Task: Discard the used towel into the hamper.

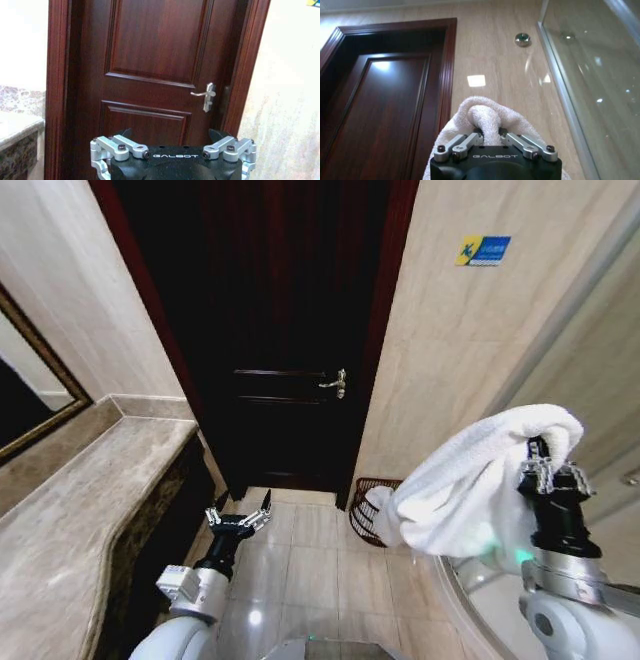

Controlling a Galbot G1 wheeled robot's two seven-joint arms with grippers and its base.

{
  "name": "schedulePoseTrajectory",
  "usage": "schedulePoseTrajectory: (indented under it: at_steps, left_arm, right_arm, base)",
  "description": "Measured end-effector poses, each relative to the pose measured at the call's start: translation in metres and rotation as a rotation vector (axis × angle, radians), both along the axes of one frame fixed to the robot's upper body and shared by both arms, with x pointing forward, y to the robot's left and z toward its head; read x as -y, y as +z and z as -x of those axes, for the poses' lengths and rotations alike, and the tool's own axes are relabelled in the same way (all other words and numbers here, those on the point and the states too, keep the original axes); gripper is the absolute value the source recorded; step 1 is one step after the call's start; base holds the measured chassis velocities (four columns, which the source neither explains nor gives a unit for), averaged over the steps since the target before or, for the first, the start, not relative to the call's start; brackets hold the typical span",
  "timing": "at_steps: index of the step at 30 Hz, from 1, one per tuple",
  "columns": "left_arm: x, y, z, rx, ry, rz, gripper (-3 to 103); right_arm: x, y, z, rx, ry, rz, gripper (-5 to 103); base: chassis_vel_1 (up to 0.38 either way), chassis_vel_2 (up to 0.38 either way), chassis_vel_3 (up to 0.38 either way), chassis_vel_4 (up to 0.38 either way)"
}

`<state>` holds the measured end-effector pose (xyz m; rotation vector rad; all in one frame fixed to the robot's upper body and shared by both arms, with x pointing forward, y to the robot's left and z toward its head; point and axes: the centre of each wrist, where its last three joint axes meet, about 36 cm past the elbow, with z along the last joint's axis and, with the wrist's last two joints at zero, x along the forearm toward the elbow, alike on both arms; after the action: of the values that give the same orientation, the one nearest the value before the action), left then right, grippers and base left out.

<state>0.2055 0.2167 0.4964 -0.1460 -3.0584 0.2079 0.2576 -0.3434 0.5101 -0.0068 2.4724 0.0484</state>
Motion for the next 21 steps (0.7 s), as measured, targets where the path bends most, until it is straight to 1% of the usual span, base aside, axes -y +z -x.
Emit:
schedulePoseTrajectory:
  at_steps: [5,14,21]
  left_arm:
    - [0.0,0.0,0.0,0.0,0.0,0.0,100]
    - [0.0,0.0,0.0,0.0,0.0,0.0,100]
    - [0.0,0.0,0.0,0.0,0.0,0.0,100]
  right_arm:
    - [0.0013,-0.0016,-0.0008,-0.001,-0.009,0.007,13]
    - [0.0005,-0.001,-0.0014,-0.003,-0.058,0.006,13]
    - [0.0004,-0.0027,-0.0002,-0.012,-0.062,0.004,13]
  base:
    - [-0.027,0.032,0.021,-0.018]
    - [0.015,-0.023,-0.025,0.017]
    - [0.0,0.0,0.0,0.0]
